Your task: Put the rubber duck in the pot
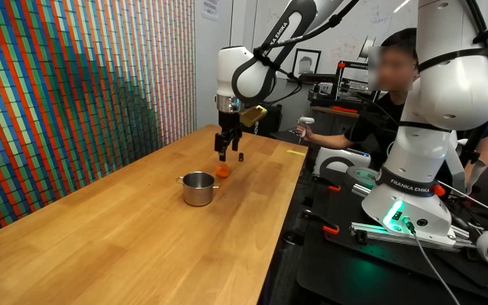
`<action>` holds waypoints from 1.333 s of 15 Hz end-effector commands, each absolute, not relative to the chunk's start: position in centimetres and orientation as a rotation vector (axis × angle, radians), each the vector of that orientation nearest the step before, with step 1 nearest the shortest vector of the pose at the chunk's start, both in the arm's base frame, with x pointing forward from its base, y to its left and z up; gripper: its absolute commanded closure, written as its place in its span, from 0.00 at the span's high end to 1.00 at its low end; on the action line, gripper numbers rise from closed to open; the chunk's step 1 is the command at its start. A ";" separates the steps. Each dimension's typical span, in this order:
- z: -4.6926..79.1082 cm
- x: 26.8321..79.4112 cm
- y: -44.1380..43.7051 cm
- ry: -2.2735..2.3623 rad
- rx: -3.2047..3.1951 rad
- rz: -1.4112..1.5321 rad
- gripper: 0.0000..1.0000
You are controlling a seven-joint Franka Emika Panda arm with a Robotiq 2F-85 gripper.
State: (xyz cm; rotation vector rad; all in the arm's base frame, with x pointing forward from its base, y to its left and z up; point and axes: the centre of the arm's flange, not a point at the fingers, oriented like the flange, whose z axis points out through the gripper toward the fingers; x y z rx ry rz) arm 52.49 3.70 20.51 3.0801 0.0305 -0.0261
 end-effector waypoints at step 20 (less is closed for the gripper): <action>13.5 55.1 4.8 -0.098 3.049 0.088 0.18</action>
